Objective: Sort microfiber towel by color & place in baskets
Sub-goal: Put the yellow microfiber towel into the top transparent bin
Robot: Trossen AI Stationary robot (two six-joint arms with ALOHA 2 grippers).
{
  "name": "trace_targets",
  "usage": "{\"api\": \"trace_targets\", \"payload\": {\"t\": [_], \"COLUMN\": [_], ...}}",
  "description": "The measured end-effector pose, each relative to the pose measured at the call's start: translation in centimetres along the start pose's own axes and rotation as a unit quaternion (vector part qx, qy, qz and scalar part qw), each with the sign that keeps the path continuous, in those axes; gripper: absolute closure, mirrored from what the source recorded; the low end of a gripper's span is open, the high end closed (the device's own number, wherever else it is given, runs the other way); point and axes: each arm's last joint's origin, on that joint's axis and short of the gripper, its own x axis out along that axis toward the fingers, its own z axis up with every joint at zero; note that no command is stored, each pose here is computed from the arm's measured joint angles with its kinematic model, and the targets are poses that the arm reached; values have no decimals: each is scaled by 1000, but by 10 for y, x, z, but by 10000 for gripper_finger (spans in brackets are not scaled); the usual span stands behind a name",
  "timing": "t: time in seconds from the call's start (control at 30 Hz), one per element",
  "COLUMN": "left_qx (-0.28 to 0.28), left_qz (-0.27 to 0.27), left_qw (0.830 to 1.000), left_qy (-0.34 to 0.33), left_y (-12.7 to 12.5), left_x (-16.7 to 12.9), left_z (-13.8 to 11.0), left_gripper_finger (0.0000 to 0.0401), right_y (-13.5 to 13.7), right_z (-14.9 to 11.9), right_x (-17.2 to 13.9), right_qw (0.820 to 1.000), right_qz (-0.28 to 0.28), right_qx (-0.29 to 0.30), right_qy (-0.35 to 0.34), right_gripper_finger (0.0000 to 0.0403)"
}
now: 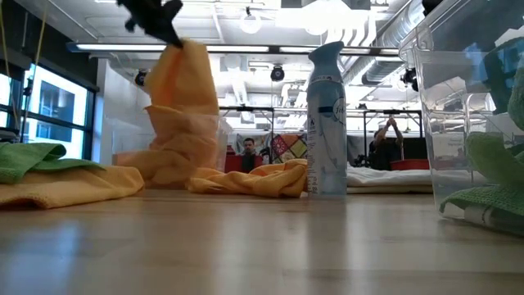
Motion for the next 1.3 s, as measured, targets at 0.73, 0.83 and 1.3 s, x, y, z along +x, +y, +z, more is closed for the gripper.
{"api": "trace_targets", "payload": {"t": [0.73,0.83,1.3], "left_qx": [-259,-245,-240], "left_qz": [-54,-37,3], "left_qw": [915,916,894], "left_qy": [304,316,378], "left_y": [-16,-20,-32], "left_x": [123,138,178], "left_z": [-63,-66,-97], "left_gripper_finger": [401,401,395], "right_y": [-1,-1,-1], "right_z": [2,3,3], "right_x": [0,0,0], "right_qw": [997,996,996], "right_qz": [-20,-21,-20], "right_qx": [65,69,78], "right_qy": [-43,-46,-46], "right_gripper_finger": [403,403,403]}}
